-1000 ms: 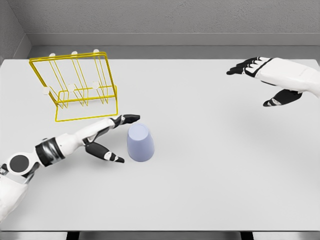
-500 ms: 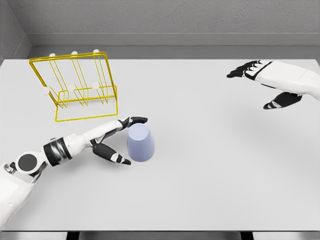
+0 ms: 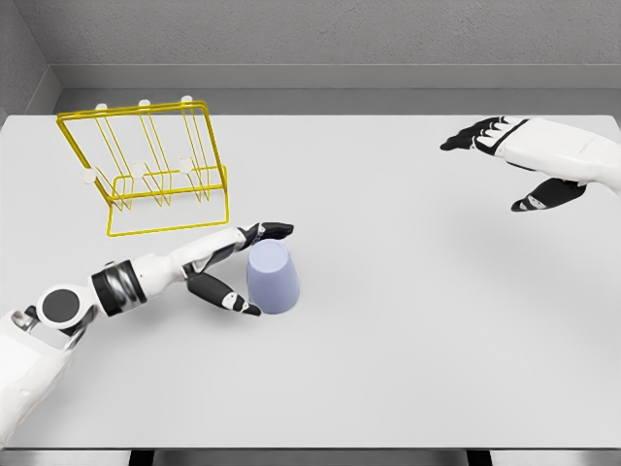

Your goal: Place the cup on the cup holder with both arms

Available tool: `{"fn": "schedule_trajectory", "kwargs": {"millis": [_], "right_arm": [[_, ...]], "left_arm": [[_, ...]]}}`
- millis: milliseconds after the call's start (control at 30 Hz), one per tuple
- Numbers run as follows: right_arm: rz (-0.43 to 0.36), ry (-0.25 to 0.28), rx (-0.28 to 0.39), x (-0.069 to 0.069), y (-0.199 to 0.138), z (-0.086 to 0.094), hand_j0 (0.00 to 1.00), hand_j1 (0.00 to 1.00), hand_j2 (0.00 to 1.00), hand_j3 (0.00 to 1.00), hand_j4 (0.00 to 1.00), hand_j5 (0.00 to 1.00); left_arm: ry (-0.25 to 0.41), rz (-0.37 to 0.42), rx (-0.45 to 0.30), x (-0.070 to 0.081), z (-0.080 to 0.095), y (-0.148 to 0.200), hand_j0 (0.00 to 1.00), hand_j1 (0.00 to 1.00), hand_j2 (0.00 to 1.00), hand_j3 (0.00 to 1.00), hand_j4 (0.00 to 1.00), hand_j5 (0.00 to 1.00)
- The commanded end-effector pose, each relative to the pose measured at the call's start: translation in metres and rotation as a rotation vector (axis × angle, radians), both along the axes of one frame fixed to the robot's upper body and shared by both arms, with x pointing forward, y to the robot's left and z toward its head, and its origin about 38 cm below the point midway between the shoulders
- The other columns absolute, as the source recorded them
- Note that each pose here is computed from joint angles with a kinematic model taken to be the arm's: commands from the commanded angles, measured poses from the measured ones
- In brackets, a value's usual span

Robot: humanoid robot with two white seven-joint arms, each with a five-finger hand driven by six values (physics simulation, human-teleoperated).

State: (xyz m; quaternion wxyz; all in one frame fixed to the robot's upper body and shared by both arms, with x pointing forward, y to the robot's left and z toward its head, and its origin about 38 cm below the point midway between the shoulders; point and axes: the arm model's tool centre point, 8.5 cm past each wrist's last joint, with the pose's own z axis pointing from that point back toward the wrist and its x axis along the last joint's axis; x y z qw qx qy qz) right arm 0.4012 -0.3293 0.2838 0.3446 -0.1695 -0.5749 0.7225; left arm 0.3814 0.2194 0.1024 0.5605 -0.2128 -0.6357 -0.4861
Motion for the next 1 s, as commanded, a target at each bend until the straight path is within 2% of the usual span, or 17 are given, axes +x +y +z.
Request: {"fn": "schedule_trajectory", "kwargs": {"millis": [0, 300, 433, 500, 633, 767, 800, 967], "right_arm": [[-0.002, 0.002, 0.004, 0.0, 0.0, 0.0, 1.0, 1.0, 1.0, 1.0, 1.0, 1.0], [-0.002, 0.002, 0.004, 0.0, 0.0, 0.0, 1.0, 1.0, 1.0, 1.0, 1.0, 1.0], [-0.002, 0.002, 0.004, 0.0, 0.0, 0.0, 1.0, 1.0, 1.0, 1.0, 1.0, 1.0], [-0.002, 0.002, 0.004, 0.0, 0.0, 0.0, 1.0, 1.0, 1.0, 1.0, 1.0, 1.0], [-0.003, 0.002, 0.004, 0.0, -0.001, 0.0, 1.0, 1.0, 1.0, 1.0, 1.0, 1.0], [-0.003, 0.004, 0.004, 0.0, -0.001, 0.0, 1.0, 1.0, 1.0, 1.0, 1.0, 1.0], [-0.003, 0.002, 0.004, 0.0, -0.001, 0.0, 1.0, 1.0, 1.0, 1.0, 1.0, 1.0], [-0.003, 0.002, 0.004, 0.0, -0.001, 0.0, 1.0, 1.0, 1.0, 1.0, 1.0, 1.0]], "left_arm": [[0.012, 0.003, -0.004, 0.0, 0.0, -0.001, 1.0, 1.0, 1.0, 1.0, 1.0, 1.0], [0.012, -0.025, -0.024, -0.003, 0.0, -0.016, 1.0, 1.0, 1.0, 1.0, 1.0, 1.0], [0.003, -0.028, -0.019, -0.002, 0.0, -0.016, 0.81, 0.81, 0.81, 0.81, 0.81, 0.81], [-0.021, -0.042, -0.015, -0.004, 0.004, -0.019, 0.79, 0.79, 0.79, 0.79, 0.79, 0.79], [-0.02, -0.044, -0.021, -0.004, 0.004, -0.02, 0.64, 0.64, 0.64, 0.64, 0.64, 0.64], [-0.019, -0.044, -0.025, -0.004, 0.004, -0.02, 0.56, 0.56, 0.56, 0.56, 0.56, 0.56], [-0.017, -0.043, -0.024, -0.004, 0.004, -0.02, 0.49, 0.49, 0.49, 0.49, 0.49, 0.49], [-0.029, -0.051, -0.03, -0.005, 0.005, -0.02, 0.46, 0.46, 0.46, 0.46, 0.46, 0.46]]}}
